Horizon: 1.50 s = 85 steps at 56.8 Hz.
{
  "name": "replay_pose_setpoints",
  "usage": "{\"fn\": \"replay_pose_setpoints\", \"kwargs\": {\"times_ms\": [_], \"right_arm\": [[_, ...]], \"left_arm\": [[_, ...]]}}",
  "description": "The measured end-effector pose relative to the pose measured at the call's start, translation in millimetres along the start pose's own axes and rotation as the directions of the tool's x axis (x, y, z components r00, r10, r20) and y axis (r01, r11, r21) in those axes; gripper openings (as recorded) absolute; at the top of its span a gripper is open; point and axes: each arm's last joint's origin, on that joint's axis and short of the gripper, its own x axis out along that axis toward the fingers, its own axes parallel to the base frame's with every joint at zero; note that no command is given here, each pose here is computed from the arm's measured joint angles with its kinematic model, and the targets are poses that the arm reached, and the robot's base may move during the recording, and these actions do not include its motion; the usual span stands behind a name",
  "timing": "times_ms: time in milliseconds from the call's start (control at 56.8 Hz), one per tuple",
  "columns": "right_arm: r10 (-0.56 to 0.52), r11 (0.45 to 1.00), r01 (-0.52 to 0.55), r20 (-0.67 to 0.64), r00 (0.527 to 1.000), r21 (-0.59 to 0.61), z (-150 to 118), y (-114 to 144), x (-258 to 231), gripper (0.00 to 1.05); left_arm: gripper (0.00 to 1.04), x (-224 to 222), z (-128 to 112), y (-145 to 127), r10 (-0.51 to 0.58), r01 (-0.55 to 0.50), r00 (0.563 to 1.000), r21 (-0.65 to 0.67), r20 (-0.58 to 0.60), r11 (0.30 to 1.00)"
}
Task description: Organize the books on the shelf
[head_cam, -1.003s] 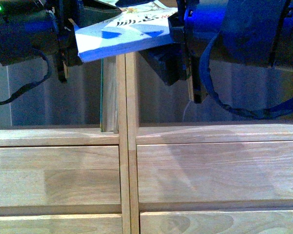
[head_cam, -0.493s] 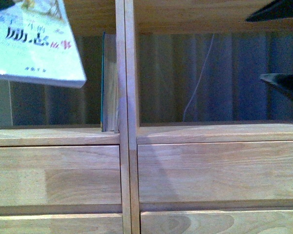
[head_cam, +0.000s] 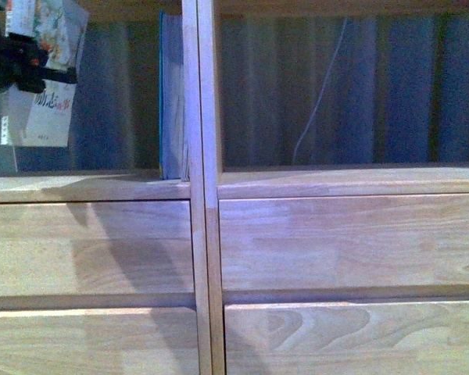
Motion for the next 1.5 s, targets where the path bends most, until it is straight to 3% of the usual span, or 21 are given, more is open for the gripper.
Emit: {"fn": "replay_pose_setpoints", "kwargs": {"times_ms": [194, 422, 546, 774, 950, 1109, 1320, 1496], "right_arm": [[-0.059, 0.997, 0.060, -0.025, 0.998, 0.047, -21, -19, -25, 0.98], [-0.093, 0.993, 0.094, -0.026, 0.995, 0.068, -29, -28, -32, 0.98], [-0.096, 0.993, 0.097, -0.020, 0.995, 0.068, -29, -28, -31, 0.98], [-0.086, 0.994, 0.088, -0.032, 0.996, 0.069, -36, -25, -28, 0.98], [-0.065, 0.995, 0.068, -0.051, 0.997, 0.077, -42, -19, -26, 0.98], [-0.040, 0.997, 0.043, -0.047, 0.998, 0.061, -43, -12, -27, 0.98], [-0.003, 0.999, 0.005, -0.035, 0.999, 0.052, -41, -1, -31, 0.98], [-0.020, 1.000, 0.020, -0.010, 1.000, 0.012, -37, 5, -35, 0.98]], "left_arm": [[0.07, 24, -27, -31, -0.050, 0.046, 0.996, 0.059, 0.072, 0.997], [0.07, 34, -73, -44, -0.048, 0.048, 0.999, 0.003, 0.018, 0.999], [0.07, 39, -77, -44, -0.053, 0.051, 0.998, -0.067, -0.030, 0.996], [0.45, 35, -89, -49, -0.138, 0.112, 0.981, -0.180, -0.135, 0.977], [0.77, 24, -71, -48, -0.166, 0.134, 0.978, -0.222, -0.130, 0.966], [1.00, 9, -46, -39, -0.152, 0.111, 0.980, -0.284, -0.127, 0.952], [0.98, -38, -12, -27, -0.169, 0.073, 0.962, -0.398, -0.213, 0.915], [0.98, -100, 12, -20, -0.201, 0.040, 0.918, -0.424, -0.343, 0.905]]}}
